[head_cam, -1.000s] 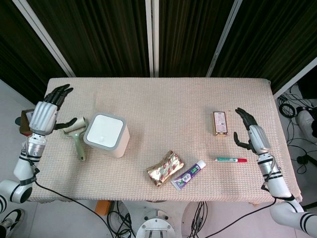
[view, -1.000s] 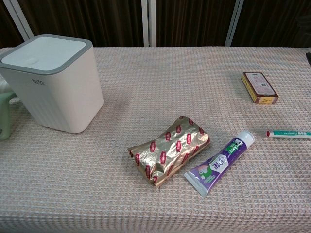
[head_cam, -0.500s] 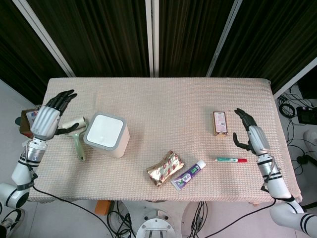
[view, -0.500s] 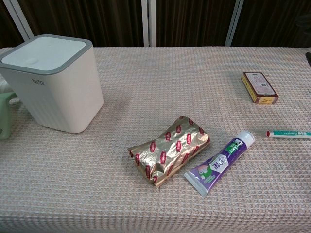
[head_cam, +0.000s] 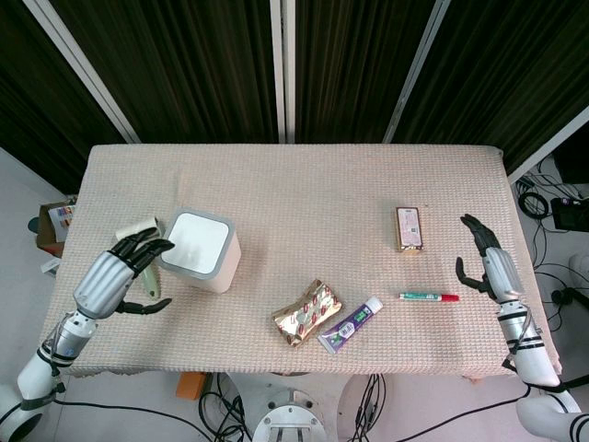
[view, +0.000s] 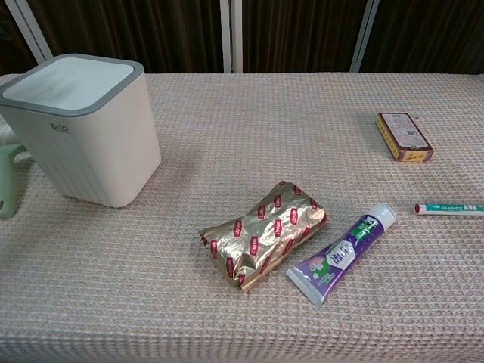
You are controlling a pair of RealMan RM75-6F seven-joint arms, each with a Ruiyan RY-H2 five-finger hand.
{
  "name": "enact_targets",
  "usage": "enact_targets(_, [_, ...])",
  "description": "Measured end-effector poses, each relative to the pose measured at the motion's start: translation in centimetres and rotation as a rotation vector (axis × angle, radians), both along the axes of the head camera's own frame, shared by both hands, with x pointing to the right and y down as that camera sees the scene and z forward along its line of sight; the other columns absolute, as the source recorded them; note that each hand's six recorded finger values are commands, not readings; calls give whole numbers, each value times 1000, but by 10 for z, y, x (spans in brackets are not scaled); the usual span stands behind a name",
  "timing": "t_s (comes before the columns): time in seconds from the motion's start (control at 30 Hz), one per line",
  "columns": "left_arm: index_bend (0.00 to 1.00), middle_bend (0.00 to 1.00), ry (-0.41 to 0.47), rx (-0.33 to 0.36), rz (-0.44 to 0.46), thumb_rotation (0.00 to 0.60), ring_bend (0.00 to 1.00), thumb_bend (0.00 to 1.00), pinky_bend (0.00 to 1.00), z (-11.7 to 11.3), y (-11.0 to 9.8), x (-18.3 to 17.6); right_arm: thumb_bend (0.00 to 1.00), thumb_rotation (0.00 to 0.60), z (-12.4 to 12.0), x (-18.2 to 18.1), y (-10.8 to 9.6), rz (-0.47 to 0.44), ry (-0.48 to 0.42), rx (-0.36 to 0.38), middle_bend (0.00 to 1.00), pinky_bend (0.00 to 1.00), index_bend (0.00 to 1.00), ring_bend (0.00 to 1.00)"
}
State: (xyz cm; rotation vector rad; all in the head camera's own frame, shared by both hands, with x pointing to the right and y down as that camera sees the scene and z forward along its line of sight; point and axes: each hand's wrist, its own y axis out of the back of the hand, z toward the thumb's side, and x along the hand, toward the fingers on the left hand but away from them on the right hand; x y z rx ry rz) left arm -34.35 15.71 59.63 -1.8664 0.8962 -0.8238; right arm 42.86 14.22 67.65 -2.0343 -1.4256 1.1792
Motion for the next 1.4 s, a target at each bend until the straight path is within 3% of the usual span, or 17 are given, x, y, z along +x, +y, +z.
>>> enact_targets(0.2, [173,320,56,5,31,181,91,91,237,3,5,14,527,600,10,17,13,41,8,-12,0,0,0,0])
enact_targets(0.3, [173,342,64,9,53,181,92,91,237,4,6,20,583,600,13,20,16,53,0,-15,0,0,0,0])
enact_targets(0.9, [173,338,23,-44,50,178,92,91,236,27,1,25,552,600,19,19,22,35,-5,-33,0,0,0,0])
enact_targets(1.4, [175,394,-19,-64,68,188,91,91,236,38,7,26,576,600,16,21,20,46,6,-1,0,0,0,0])
